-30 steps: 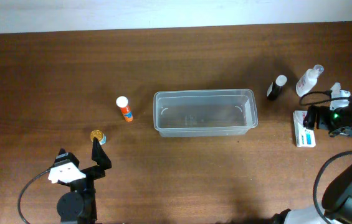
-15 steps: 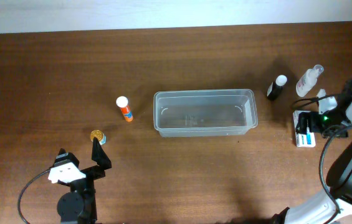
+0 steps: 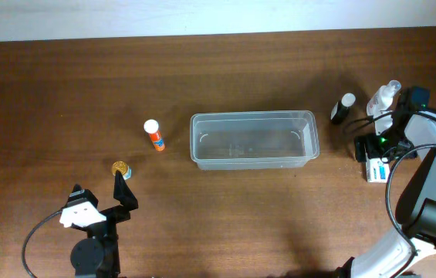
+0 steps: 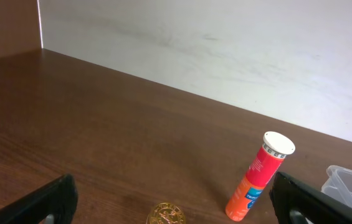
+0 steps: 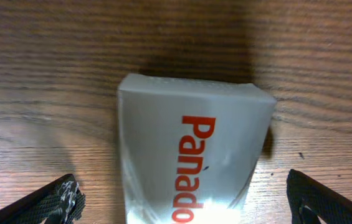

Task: Pack container
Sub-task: 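Move the right gripper over the white Panadol box and descend, then close the right gripper on the Panadol box and lift it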

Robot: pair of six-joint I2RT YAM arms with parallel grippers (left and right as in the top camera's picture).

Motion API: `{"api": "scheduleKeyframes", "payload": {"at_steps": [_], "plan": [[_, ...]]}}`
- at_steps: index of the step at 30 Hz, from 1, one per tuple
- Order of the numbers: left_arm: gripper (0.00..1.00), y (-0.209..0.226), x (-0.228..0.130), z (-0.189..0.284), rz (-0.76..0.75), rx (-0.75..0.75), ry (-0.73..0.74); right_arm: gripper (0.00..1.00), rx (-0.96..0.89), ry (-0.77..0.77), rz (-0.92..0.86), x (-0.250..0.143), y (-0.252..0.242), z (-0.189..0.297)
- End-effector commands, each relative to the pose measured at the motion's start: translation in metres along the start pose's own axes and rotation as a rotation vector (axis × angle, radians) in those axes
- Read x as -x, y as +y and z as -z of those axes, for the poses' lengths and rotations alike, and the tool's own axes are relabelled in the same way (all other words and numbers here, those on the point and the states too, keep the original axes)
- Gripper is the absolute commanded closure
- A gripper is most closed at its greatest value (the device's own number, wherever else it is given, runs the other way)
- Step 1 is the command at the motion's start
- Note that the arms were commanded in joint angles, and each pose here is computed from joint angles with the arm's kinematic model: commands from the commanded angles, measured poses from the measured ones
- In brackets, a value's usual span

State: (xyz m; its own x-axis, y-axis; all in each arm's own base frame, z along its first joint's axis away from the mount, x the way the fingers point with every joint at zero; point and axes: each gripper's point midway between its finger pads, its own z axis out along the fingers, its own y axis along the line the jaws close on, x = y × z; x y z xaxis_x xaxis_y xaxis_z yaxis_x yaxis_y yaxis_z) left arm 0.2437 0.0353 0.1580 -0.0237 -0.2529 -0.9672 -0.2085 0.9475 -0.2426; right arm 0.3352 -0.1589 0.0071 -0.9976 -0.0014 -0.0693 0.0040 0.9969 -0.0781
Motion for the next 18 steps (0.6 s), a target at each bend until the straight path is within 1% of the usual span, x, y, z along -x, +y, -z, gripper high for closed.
{"api": "scheduleKeyframes", "payload": {"at_steps": [1, 9, 15, 18], "plan": [[0.01, 0.003, 0.000, 0.000, 0.006, 0.016, -0.004, 0.02, -0.011, 0.028, -0.004, -0.004, -0.007, -0.009], [0.01, 0.003, 0.000, 0.000, 0.006, 0.016, -0.004, 0.00, -0.010, 0.032, -0.002, -0.006, -0.005, -0.018], [0.01, 0.003, 0.000, 0.000, 0.006, 0.016, -0.004, 0.23, 0.018, 0.023, -0.003, -0.004, 0.000, -0.018], [0.01, 0.003, 0.000, 0.000, 0.006, 0.016, -0.004, 0.25, 0.055, 0.011, -0.004, -0.003, 0.007, -0.018]]}}
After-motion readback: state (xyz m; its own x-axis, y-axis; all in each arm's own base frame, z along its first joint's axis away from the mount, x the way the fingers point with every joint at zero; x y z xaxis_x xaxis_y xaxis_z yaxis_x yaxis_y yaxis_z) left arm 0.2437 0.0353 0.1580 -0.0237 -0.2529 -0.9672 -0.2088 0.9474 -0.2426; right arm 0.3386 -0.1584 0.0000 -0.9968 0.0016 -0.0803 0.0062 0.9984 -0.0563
